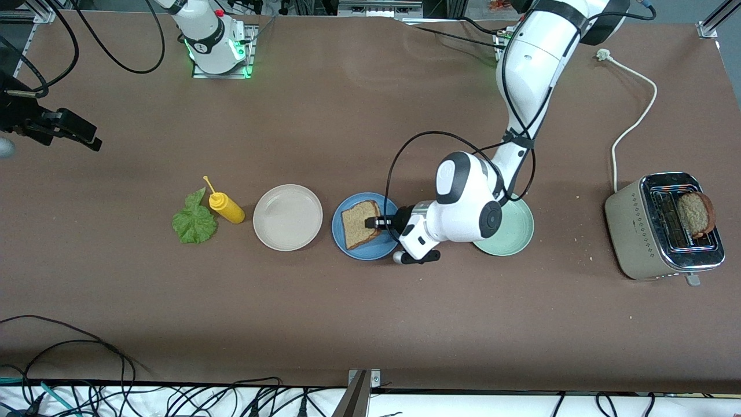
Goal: Make sandwich in blue plate with both arms
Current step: 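Release the bread and raise the left gripper back toward the toaster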
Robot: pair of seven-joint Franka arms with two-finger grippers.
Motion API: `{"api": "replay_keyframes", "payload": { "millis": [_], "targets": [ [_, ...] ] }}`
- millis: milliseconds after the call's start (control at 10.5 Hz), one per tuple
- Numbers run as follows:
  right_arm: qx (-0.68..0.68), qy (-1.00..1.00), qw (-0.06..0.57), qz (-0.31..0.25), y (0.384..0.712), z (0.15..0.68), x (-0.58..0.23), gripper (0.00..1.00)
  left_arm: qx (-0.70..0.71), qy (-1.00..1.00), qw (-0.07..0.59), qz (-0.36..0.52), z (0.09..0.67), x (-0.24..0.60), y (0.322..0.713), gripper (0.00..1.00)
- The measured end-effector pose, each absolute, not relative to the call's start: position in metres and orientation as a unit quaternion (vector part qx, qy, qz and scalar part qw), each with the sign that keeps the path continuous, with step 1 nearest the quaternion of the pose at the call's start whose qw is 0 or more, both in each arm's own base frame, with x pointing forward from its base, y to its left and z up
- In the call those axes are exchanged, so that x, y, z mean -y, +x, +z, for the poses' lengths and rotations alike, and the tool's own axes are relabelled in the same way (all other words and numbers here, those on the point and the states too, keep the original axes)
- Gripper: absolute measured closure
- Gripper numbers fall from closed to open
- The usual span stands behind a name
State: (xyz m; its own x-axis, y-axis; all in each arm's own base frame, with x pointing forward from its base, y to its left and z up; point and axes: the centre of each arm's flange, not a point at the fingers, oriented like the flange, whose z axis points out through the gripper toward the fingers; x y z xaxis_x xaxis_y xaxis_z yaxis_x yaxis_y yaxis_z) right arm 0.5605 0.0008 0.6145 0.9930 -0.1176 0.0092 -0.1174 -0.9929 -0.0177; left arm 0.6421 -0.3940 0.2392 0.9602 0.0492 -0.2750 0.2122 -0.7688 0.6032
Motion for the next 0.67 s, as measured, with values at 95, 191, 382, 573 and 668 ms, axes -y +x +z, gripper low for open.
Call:
{"api": "replay_keyframes", "payload": {
  "millis": [95,191,382,573,668],
  "targets": [
    [-0.059,-0.998,0.009,-0.005,0.560,0.615,-0.001,0.00,-0.077,0.932,0.334,-0.119,0.240,0.382,0.649,0.37],
    [-0.059,-0.998,0.009,-0.005,0.560,0.615,-0.001,0.00,-0.079,0.932,0.335,-0.113,0.240,0.371,0.656,0.23],
    [-0.059,-0.998,0.009,-0.005,0.560,0.614,-0.001,0.00,-0.076,0.932,0.338,-0.102,0.240,0.351,0.667,0.00],
    [-0.059,-0.998,0.009,-0.005,0.560,0.614,-0.001,0.00,-0.091,0.930,0.342,-0.100,0.242,0.312,0.684,0.00],
    [-0.059,-0.998,0.009,-0.005,0.560,0.614,-0.001,0.00,-0.096,0.928,0.346,-0.101,0.252,0.291,0.692,0.00]
  ]
}}
